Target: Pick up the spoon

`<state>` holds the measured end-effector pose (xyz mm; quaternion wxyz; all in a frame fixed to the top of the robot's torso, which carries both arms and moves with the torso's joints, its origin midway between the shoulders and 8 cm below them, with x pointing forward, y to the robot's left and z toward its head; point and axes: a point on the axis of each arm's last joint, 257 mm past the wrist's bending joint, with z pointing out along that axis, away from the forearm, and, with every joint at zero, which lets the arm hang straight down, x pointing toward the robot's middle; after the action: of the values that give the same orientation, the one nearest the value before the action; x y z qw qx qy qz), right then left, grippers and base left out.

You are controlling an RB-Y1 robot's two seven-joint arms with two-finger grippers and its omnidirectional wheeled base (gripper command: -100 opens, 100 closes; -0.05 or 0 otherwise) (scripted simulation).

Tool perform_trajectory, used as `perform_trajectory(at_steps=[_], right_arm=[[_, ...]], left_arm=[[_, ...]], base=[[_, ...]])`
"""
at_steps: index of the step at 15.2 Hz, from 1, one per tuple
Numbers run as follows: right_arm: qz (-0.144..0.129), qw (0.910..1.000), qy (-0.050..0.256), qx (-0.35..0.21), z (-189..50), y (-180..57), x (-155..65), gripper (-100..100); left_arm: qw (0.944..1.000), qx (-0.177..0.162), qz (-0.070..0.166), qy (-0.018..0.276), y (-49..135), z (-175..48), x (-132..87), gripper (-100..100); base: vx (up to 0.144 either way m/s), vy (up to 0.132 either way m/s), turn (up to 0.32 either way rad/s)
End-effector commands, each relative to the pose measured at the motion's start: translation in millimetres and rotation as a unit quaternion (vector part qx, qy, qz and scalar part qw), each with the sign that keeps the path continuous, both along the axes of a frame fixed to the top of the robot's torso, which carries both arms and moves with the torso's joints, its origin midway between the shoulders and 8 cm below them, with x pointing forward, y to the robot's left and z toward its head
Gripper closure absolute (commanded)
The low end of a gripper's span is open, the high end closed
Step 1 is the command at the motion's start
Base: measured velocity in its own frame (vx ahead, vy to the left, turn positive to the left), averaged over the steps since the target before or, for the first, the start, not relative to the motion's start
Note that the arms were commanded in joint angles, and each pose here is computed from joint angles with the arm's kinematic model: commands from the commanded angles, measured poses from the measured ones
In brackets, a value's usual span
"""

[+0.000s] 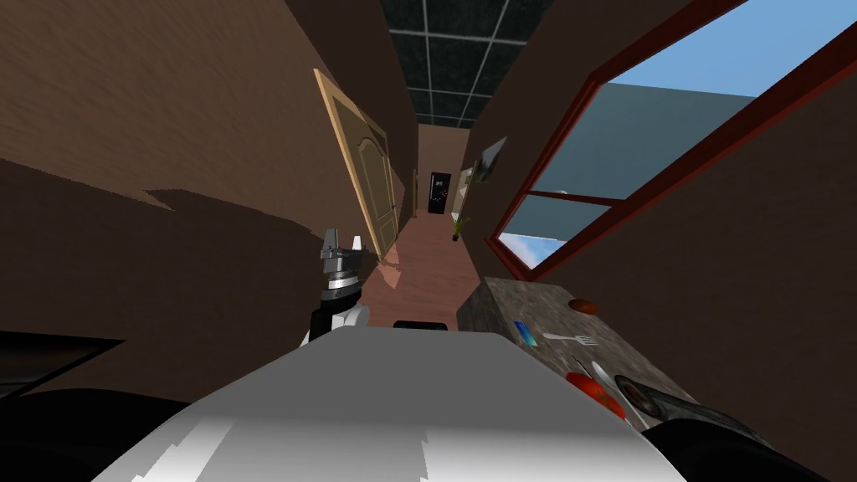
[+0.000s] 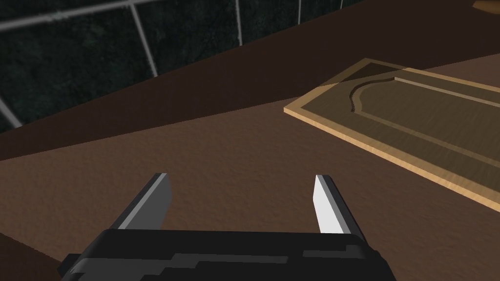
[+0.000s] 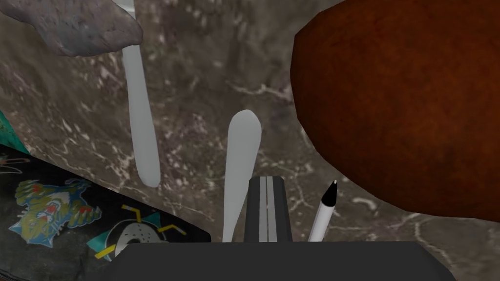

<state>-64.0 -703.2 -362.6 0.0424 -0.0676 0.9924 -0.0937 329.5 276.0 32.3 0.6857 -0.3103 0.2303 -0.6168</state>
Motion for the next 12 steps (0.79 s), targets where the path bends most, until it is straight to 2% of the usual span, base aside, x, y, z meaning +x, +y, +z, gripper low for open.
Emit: perform_trajectory(at_steps=[1,2,3,5,7,8,9,12], right_arm=[[0.005,1.0000,0.003,0.004,-2,8,5,100],[0.009,0.9999,0.001,0.009,-5,15,12,100],[0.000,1.0000,-0.001,0.010,-5,15,12,100],[-0.001,1.0000,0.008,-0.001,1,16,0,100],[0.008,0.9999,0.006,0.006,-3,27,12,100],[0.002,0.9999,0.002,0.010,-3,30,15,100],[-0.001,1.0000,0.006,-0.004,5,26,4,100],[0.010,0.9999,0.006,0.003,1,40,17,100]], left_arm=[[1.0000,0.000,0.000,0.000,0.0,0,0,0],[1.0000,0.000,0.000,0.000,0.0,0,0,0],[1.0000,0.000,0.000,0.000,0.0,0,0,0],[1.0000,0.000,0.000,0.000,0.0,0,0,0],[1.0000,0.000,0.000,0.000,0.0,0,0,0],[1.0000,0.000,0.000,0.000,0.0,0,0,0],[1.0000,0.000,0.000,0.000,0.0,0,0,0],[1.0000,0.000,0.000,0.000,0.0,0,0,0]], base=[[-0.008,-0.064,-0.012],[-0.004,-0.038,0.004],[-0.001,-0.017,0.010],[-0.005,-0.064,-0.026],[-0.008,-0.048,-0.007],[-0.005,-0.015,0.008],[-0.010,-0.047,-0.024],[-0.010,-0.056,-0.013]])
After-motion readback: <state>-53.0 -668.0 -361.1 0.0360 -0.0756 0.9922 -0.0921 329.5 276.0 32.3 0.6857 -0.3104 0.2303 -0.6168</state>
